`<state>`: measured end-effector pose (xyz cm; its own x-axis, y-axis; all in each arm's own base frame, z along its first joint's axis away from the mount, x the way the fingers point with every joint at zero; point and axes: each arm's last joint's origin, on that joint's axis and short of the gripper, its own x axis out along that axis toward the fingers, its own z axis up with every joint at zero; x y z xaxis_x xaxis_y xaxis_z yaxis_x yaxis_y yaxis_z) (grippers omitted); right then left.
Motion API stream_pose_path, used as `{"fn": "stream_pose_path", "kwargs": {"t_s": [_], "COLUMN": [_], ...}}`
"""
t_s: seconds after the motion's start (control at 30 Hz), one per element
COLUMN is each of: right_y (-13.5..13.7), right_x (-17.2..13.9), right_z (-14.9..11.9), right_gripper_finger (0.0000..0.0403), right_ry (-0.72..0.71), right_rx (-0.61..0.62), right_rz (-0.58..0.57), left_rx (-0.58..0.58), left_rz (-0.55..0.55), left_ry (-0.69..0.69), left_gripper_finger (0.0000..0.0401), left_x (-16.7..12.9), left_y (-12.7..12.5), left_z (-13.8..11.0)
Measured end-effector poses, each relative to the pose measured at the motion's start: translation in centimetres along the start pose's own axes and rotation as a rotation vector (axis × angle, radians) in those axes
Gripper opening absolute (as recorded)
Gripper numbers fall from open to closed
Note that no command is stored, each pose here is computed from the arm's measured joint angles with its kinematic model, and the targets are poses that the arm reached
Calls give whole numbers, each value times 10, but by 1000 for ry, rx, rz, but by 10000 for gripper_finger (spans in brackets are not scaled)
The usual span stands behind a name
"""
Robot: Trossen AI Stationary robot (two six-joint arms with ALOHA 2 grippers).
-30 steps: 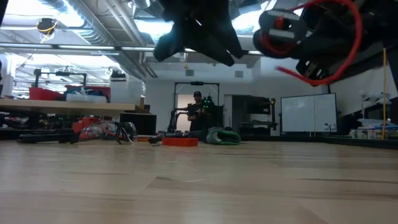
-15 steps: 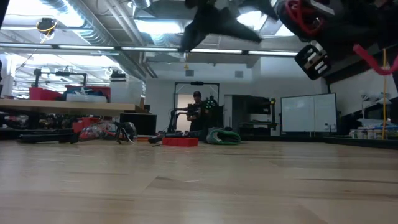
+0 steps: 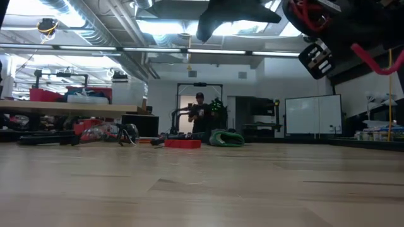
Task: Coil cords
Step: Coil the orange wire into the black spool
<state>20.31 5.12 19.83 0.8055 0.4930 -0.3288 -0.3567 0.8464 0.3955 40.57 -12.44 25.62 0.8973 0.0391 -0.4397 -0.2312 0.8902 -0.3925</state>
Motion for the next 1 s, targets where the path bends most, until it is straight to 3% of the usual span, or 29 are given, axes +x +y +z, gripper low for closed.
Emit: {"fn": "stream_pose_path", "kwargs": {"t_s": [0.23, 0.57, 0.87, 1.0], "right_y": [1, 1, 1, 0], "right_x": [0, 0, 0, 0], "right_z": [3, 3, 3, 1], "right_gripper_finger": [1, 1, 1, 1], "right_ry": [-25, -28, -29, -19], "right_rx": [-9, -15, -15, -9], "right_rz": [9, 16, 8, -19], "left_rx": [5, 30, 57, 60], "left_rz": [9, 13, 8, 12], "left_ry": [-20, -16, -11, -8], "left_gripper_finger": [146, 60, 8, 5], "left_x": [2, 2, 2, 2], "left_y": [5, 6, 6, 6], "left_z": [5, 5, 5, 4]}}
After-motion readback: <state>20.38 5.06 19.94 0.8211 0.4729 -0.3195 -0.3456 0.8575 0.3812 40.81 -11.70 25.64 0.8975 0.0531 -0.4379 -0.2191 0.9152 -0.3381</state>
